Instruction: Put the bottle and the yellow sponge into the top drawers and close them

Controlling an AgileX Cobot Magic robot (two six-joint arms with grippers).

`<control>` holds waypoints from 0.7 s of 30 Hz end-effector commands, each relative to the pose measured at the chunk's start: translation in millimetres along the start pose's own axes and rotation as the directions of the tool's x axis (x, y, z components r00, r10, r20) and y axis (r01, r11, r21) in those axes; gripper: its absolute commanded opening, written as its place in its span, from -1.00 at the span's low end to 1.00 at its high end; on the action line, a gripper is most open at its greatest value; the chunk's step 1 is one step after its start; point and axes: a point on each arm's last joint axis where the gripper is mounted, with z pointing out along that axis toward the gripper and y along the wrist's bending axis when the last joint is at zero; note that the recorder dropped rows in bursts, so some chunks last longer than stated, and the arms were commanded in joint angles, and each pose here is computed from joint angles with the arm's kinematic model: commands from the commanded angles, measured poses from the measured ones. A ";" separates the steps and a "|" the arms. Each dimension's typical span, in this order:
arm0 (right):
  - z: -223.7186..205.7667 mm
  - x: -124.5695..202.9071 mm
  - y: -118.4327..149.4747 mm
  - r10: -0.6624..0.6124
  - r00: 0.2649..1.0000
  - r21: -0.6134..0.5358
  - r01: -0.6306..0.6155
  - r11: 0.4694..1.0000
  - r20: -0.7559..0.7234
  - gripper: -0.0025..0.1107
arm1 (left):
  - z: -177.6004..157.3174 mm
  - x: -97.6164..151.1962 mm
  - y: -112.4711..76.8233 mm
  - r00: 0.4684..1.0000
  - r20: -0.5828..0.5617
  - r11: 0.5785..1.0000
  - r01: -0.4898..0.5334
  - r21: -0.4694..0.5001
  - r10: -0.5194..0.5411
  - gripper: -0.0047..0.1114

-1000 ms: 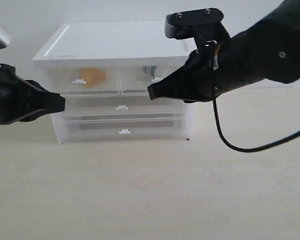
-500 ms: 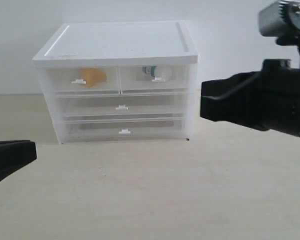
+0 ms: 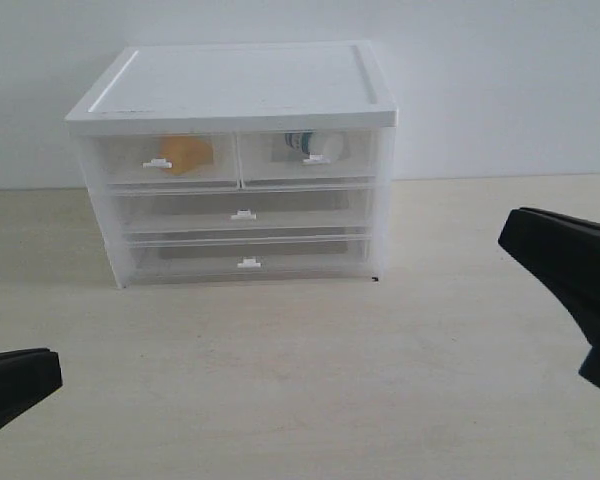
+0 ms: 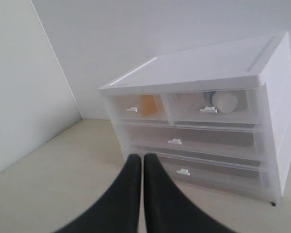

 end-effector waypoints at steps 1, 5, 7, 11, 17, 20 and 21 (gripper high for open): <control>-3.4 3.3 -0.7 0.018 1.000 0.000 -0.018 1.000 -0.003 -0.96 | -1.1 3.6 -8.0 1.000 -0.022 0.996 0.012 0.086 -0.010 -0.85; -3.4 3.3 -0.7 0.017 1.000 0.000 -0.017 1.000 -0.003 -0.96 | -1.2 3.8 -8.8 1.000 -0.025 0.995 0.012 0.095 -0.010 -0.85; -3.4 3.3 -0.7 0.017 1.000 0.000 -0.017 1.000 -0.003 -0.96 | -1.2 3.8 -8.8 1.000 -0.025 0.995 0.012 0.095 -0.010 -0.85; -3.4 3.3 -0.7 0.017 1.000 0.000 -0.017 1.000 -0.003 -0.96 | -0.9 0.1 0.6 0.999 0.013 0.999 -0.040 -0.009 0.040 -0.85; -3.4 3.3 -0.7 0.017 1.000 0.000 -0.017 1.000 -0.003 -0.96 | -40.0 -15.3 0.0 0.941 0.274 0.973 -0.155 -0.173 0.198 -0.85; -3.4 3.3 -0.7 0.017 1.000 0.000 -0.017 1.000 -0.003 -0.96 | -72.1 -19.1 -4.8 0.842 0.457 0.943 -0.160 -0.292 0.285 -0.85; -3.4 3.3 -0.7 0.017 1.000 0.000 -0.017 1.000 -0.003 -0.96 | -81.8 -18.5 -8.1 0.804 0.506 0.935 -0.163 -0.316 0.311 -0.85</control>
